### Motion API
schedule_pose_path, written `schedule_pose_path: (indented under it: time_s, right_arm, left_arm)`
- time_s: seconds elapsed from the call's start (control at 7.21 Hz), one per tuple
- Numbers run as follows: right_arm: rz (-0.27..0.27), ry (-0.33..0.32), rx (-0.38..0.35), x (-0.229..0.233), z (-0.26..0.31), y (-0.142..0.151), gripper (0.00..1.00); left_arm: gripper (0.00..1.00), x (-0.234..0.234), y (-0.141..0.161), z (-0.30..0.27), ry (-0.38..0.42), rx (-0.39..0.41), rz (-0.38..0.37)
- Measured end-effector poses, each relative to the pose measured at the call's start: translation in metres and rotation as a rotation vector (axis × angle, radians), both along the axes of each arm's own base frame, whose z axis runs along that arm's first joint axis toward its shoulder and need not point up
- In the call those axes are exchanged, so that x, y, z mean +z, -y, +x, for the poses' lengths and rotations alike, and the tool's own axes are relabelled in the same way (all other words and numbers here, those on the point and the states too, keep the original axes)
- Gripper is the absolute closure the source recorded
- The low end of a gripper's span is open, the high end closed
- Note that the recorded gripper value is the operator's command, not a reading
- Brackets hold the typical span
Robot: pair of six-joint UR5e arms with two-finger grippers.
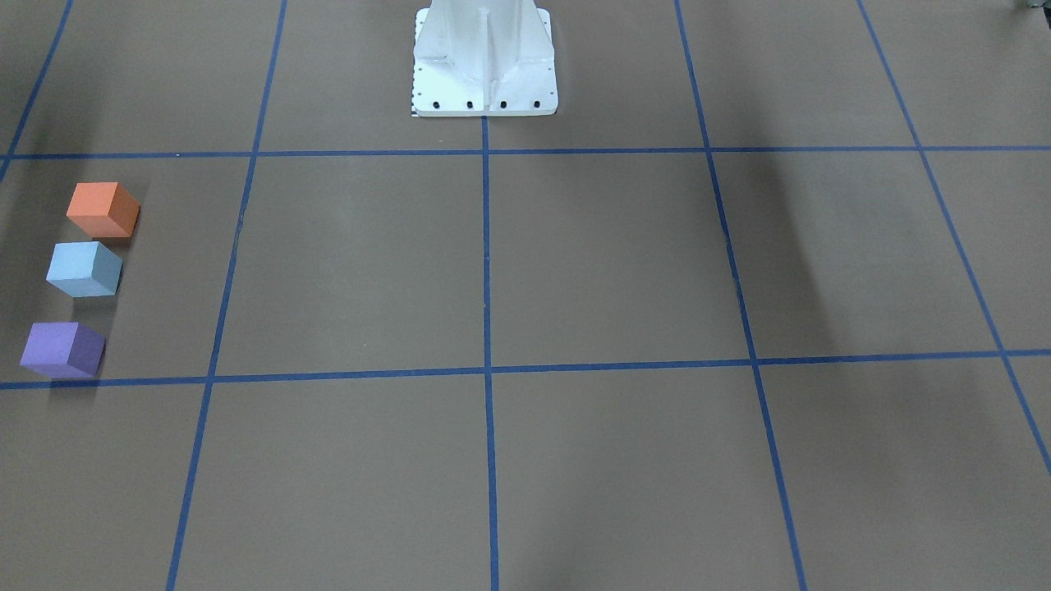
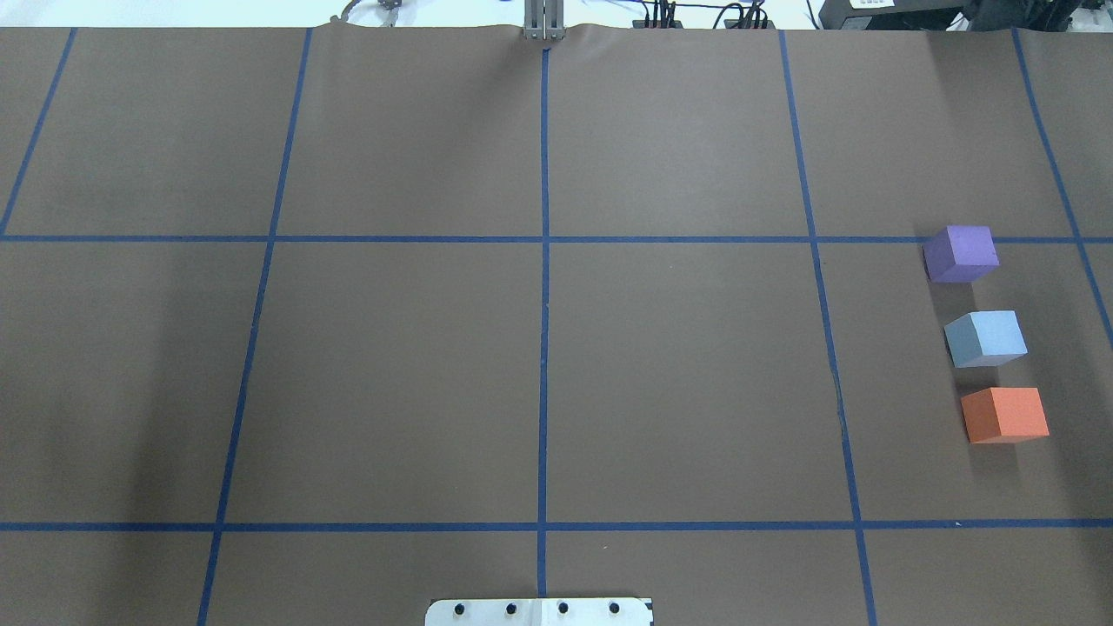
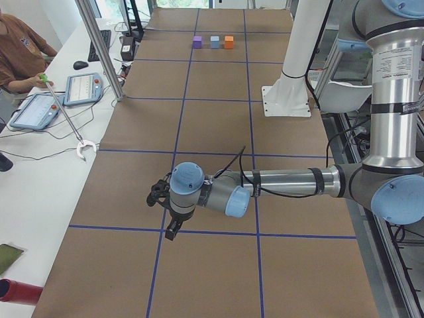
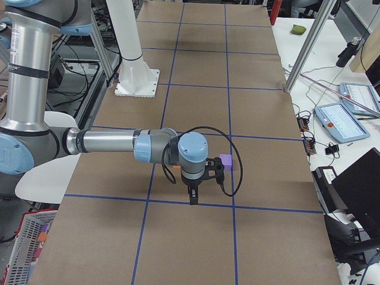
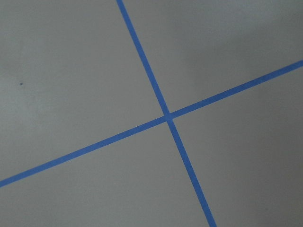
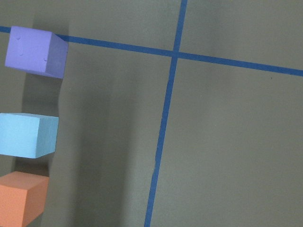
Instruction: Place blue block between orange and purple blocks
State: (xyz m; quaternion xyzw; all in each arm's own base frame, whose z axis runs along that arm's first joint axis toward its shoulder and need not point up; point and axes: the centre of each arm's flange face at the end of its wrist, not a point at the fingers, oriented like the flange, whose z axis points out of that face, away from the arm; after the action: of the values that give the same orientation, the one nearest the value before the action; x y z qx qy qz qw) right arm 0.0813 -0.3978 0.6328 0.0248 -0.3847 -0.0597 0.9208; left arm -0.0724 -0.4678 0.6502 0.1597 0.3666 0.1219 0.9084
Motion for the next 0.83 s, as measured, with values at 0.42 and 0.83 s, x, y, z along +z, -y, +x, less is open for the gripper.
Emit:
schedule_pose_path:
  time_s: [0.42, 0.83]
  right_arm:
    - [-0.015, 0.000, 0.008, 0.003, 0.000, -0.006, 0.00]
    - [-0.011, -0.003, 0.010, 0.001, 0.001, -0.006, 0.00]
  left_arm:
    - [0.00, -0.021, -0.004, -0.014, 0.037, -0.030, -0.071]
    - [0.00, -0.017, -0.009, 0.002, 0.090, -0.004, -0.090]
